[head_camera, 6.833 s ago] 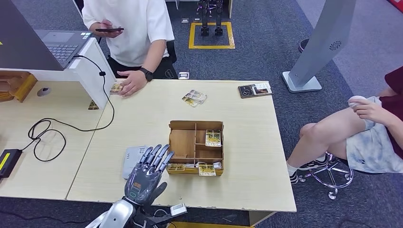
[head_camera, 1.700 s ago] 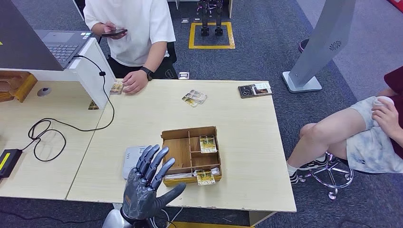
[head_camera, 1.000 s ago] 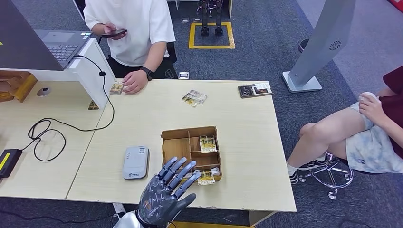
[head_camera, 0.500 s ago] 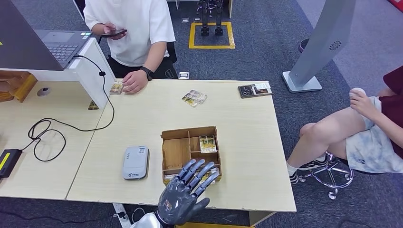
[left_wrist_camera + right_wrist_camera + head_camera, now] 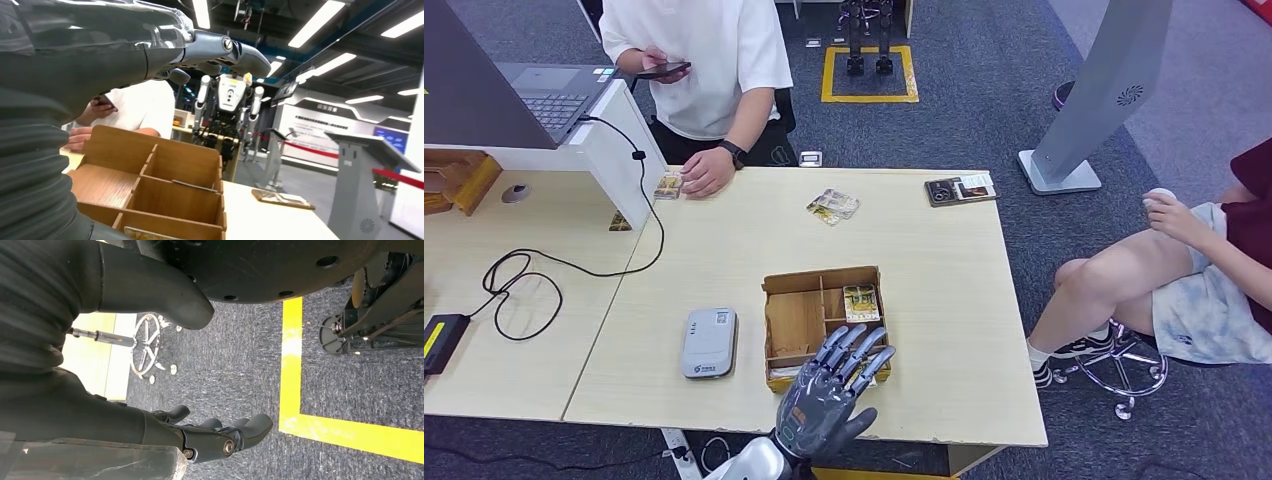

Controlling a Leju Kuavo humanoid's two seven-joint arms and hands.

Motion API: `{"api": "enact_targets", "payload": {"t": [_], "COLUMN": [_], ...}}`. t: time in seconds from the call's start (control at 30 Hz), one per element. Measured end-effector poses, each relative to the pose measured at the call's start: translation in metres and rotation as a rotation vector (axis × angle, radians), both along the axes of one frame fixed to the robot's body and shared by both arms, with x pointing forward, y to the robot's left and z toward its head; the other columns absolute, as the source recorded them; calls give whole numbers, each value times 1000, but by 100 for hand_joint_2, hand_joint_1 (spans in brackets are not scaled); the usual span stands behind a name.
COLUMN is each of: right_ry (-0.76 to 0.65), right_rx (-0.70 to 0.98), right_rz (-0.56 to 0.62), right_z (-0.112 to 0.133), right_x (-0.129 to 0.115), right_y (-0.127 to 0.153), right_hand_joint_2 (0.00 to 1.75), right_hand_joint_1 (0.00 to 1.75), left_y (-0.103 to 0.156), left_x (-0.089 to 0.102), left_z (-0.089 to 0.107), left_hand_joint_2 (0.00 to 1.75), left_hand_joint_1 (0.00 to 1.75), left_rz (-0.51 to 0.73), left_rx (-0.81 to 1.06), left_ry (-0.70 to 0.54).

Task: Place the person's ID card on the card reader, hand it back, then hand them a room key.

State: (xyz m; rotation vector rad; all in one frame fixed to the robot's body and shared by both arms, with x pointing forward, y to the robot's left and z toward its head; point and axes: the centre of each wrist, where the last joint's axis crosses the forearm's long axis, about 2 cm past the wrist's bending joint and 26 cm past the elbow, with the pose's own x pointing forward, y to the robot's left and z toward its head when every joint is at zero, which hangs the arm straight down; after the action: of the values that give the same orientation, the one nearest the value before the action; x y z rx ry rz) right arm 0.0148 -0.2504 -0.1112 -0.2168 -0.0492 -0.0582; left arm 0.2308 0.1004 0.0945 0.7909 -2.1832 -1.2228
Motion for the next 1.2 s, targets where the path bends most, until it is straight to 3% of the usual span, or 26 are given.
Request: {"api": "enact_targets", "payload": {"t": [0.57, 1.2], "right_ry": [-6, -7], "right_rx": [5, 8], "right_rz": [18, 20], "right_z": [0, 0], "right_x": [2, 2], "right_y": [-2, -3], "right_hand_joint_2": [175, 175], "right_hand_joint_1": [0, 0], "left_y": [-20, -21], "left_x": [4, 5], "left_z": [-22, -31], "left_hand_joint_2": [175, 175], "left_hand_joint_1": [0, 0], "left_rz": [102, 209], "left_rx": [150, 240], "left_ry": [157, 193]}}
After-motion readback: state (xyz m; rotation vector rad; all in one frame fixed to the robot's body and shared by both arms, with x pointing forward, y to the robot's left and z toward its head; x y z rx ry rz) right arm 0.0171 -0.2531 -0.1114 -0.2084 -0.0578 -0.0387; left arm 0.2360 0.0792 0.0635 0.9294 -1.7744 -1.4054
